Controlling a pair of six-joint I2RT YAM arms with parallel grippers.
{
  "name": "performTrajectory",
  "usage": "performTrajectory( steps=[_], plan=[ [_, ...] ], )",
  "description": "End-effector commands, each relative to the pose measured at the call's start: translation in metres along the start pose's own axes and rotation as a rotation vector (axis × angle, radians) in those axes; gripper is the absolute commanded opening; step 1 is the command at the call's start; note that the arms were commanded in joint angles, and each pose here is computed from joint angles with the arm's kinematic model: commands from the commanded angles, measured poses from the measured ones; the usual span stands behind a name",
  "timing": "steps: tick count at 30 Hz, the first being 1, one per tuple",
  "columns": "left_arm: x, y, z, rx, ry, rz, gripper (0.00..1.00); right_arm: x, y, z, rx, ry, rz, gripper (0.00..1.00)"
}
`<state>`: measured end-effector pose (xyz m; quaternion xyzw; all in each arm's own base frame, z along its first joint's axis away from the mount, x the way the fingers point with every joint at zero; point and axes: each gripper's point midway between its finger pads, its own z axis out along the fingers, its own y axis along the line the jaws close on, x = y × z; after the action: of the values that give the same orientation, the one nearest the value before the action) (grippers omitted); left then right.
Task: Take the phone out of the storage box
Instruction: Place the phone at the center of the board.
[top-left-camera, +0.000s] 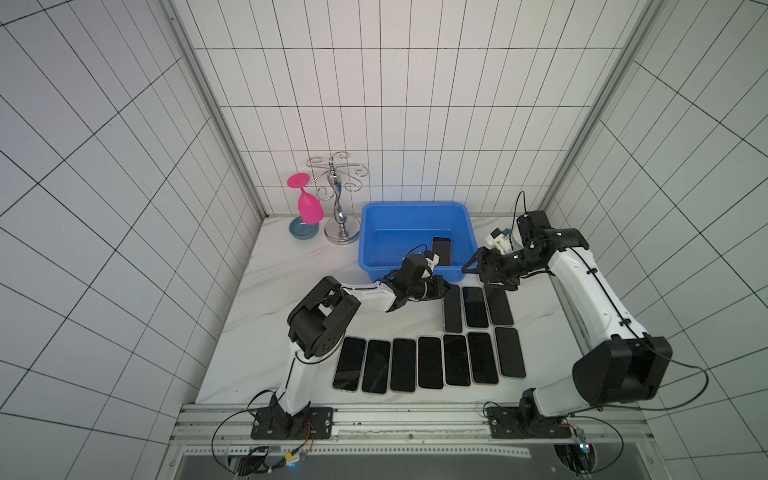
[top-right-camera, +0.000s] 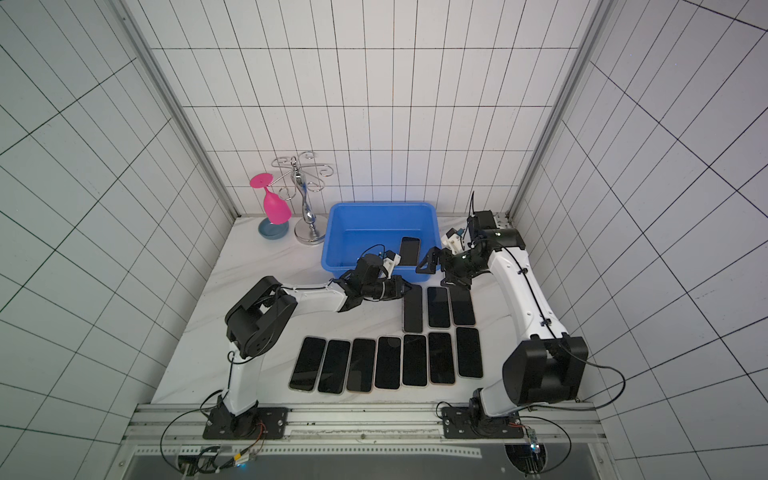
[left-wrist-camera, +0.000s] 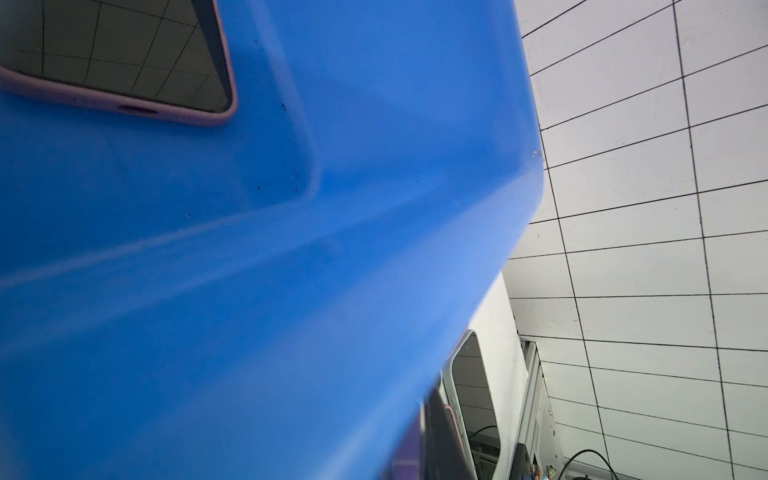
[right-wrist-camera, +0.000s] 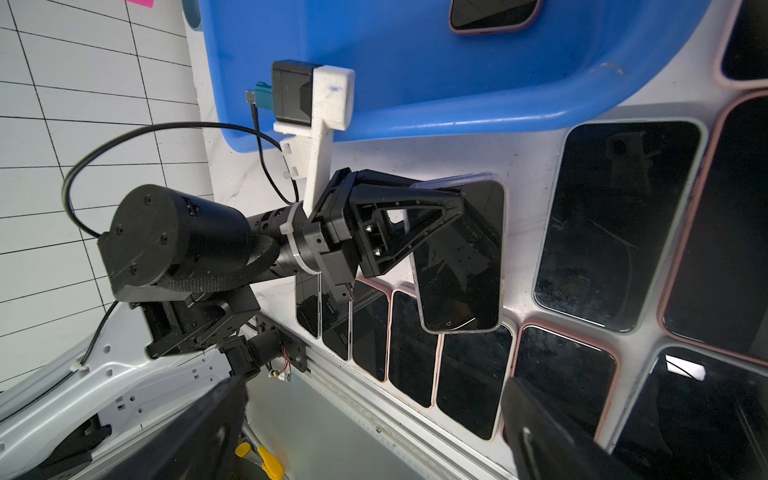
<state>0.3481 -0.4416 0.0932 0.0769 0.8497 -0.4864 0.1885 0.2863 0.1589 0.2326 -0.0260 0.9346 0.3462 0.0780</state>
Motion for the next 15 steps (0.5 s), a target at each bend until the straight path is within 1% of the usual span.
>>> performTrajectory(
  steps=[1, 5, 9, 13, 15],
  plan=[
    [0.05, 0.081, 0.002, -0.245, 0.138, -0.21, 0.09, 0.007, 0.0, -0.004, -0.018, 0.001, -0.011, 0.99],
    [0.055, 0.089, 0.003, -0.28, 0.154, -0.217, 0.11, 0.009, -0.001, -0.004, -0.022, 0.002, -0.012, 0.99],
    [0.059, 0.096, 0.005, -0.305, 0.171, -0.229, 0.15, 0.011, -0.003, -0.005, -0.019, 0.001, -0.012, 0.99],
    [0.06, 0.098, 0.006, -0.317, 0.184, -0.234, 0.26, 0.012, -0.005, -0.005, -0.02, 0.0, -0.008, 0.99],
    [0.061, 0.099, 0.007, -0.325, 0.192, -0.233, 0.28, 0.011, -0.004, -0.006, -0.024, -0.003, -0.009, 0.99]
  ],
)
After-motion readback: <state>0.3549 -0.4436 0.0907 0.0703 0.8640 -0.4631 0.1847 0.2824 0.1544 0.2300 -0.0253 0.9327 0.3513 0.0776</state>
